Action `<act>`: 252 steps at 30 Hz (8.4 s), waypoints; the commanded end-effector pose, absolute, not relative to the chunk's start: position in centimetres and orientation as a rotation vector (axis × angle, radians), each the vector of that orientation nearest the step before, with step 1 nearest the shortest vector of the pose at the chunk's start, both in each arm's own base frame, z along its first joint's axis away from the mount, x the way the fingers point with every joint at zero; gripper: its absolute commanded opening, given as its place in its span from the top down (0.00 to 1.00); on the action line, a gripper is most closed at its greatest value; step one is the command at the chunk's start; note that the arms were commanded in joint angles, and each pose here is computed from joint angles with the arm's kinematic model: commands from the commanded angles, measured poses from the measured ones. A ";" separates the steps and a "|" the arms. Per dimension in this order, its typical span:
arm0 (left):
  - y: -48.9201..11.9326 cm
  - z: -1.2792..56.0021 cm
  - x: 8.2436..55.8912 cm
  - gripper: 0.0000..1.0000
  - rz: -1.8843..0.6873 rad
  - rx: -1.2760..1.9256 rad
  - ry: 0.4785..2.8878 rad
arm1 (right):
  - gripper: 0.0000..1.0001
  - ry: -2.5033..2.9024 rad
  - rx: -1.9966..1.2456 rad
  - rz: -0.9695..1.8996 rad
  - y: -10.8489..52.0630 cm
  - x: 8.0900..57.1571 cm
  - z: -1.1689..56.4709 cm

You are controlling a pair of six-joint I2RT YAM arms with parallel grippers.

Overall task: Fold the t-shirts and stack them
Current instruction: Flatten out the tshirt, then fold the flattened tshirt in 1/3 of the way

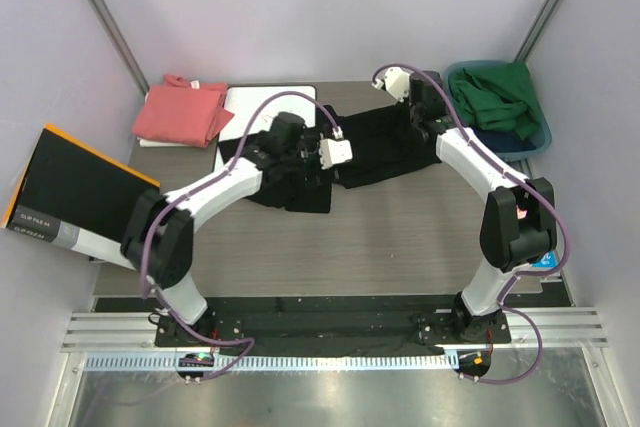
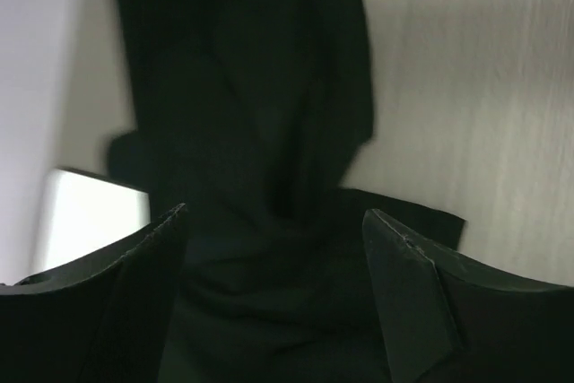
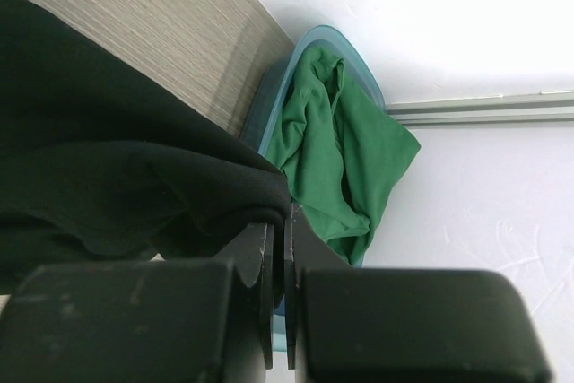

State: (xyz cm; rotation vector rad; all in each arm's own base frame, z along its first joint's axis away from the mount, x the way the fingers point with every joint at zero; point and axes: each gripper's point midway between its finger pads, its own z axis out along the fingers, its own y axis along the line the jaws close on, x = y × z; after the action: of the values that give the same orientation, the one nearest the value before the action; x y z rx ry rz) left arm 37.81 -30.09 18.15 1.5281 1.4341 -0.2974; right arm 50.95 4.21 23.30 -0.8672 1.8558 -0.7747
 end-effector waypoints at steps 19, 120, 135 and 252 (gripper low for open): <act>-30.7 8.7 34.0 0.22 -0.451 1.472 1.973 | 0.99 1.797 -0.827 -0.757 5.0 52.7 25.0; -5.7 57.0 51.2 1.00 1.017 0.477 0.909 | 0.99 0.882 -0.139 -0.917 0.3 52.1 57.3; -10.0 40.3 36.8 1.00 0.314 1.318 1.425 | 0.99 1.569 -1.211 -0.402 6.0 36.6 43.5; -3.4 10.4 31.8 1.00 0.258 1.909 1.676 | 0.95 1.978 -1.545 -0.396 0.4 38.6 15.8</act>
State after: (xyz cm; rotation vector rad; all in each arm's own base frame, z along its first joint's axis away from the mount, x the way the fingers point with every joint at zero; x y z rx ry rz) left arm 29.92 -4.61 10.30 1.9435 1.6459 0.1573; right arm 36.17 0.90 13.59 -1.6287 2.0225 -0.3008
